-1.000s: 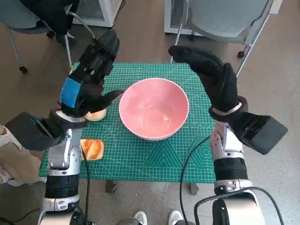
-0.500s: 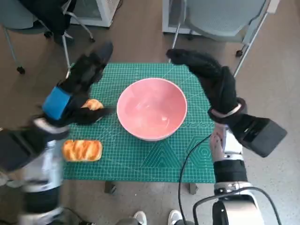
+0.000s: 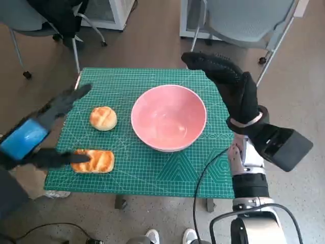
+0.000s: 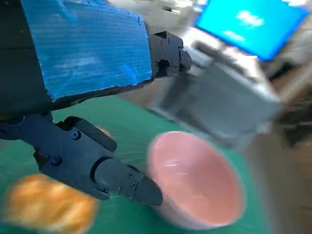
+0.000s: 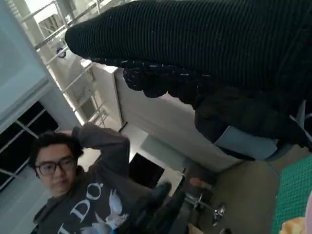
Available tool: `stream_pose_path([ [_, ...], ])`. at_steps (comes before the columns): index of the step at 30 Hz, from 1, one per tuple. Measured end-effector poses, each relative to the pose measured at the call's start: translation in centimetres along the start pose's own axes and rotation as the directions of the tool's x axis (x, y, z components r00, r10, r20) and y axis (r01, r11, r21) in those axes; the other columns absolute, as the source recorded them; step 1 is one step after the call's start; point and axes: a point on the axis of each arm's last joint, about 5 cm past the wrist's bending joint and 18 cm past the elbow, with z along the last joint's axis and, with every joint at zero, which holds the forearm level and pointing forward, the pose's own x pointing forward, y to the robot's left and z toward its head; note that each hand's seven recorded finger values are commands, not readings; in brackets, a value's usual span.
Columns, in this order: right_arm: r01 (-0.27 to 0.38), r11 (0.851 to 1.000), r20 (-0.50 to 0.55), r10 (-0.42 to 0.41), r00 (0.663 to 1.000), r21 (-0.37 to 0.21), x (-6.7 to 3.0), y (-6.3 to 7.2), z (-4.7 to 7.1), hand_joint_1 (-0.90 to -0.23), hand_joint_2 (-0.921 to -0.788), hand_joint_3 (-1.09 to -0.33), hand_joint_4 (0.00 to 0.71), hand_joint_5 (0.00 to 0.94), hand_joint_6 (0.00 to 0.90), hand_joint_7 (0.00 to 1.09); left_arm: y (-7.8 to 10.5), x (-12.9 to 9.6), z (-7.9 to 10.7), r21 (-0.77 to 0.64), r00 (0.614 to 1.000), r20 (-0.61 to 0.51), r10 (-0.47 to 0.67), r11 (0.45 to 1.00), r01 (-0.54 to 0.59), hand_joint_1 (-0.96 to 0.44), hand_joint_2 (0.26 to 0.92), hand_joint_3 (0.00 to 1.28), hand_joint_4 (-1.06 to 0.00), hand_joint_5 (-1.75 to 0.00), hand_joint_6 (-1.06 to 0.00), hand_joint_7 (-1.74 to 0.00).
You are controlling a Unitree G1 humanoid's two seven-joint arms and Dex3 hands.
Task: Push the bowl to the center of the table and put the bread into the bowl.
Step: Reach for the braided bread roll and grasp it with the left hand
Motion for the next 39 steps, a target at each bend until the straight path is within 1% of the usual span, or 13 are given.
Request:
stream_pose_path([
  [4,0.008,1.0,0.0,-0.008,1.0,0.006,-0.06,0.0,-0.1,-0.707,-0.921,-0.8,0.074,0.003,-0.001,0.3,-0.6,-1.6,1.3,0.076,0.998,-0.063,-0.015,0.997,0.02,-0.26,0.662,0.0,-0.07,-0.01,-0.22,-0.13],
  [6,0.012,1.0,-0.001,-0.012,1.0,0.009,-0.12,0.0,-0.1,-0.707,-0.921,-0.8,0.074,0.003,-0.001,0.3,-0.9,-2.0,1.7,0.097,0.997,-0.08,-0.022,0.995,0.029,-0.25,0.661,0.0,-0.09,-0.01,-0.24,-0.12],
  [11,0.022,1.0,-0.006,-0.022,1.0,0.022,-0.24,0.1,-0.3,-0.703,-0.921,-0.804,0.074,0.002,-0.001,0.3,-1.5,-2.0,2.0,0.118,0.99,-0.134,-0.038,0.992,0.054,-0.22,0.66,0.0,-0.11,-0.01,-0.28,-0.07],
  [23,0.028,0.999,-0.007,-0.028,1.0,0.029,-0.28,0.2,-0.4,-0.698,-0.921,-0.807,0.074,0.002,-0.001,0.3,-3.7,-0.3,1.3,0.114,0.948,-0.272,-0.166,0.973,0.203,-0.18,0.669,0.0,-0.18,-0.01,-0.32,-0.03],
  [29,0.035,0.999,-0.01,-0.035,0.999,0.033,-0.38,0.2,-0.5,-0.694,-0.921,-0.81,0.074,0.002,-0.001,0.3,-4.5,0.8,0.6,0.128,0.922,-0.334,-0.196,0.96,0.25,-0.16,0.674,0.0,-0.19,-0.01,-0.32,-0.02],
  [39,0.048,0.998,-0.018,-0.047,0.999,0.047,-0.62,0.1,-0.7,-0.696,-0.921,-0.81,0.072,0.0,-0.001,0.3,-5.8,2.8,-0.9,0.158,0.868,-0.442,-0.224,0.933,0.322,-0.11,0.678,0.0,-0.19,0.0,-0.32,-0.01],
])
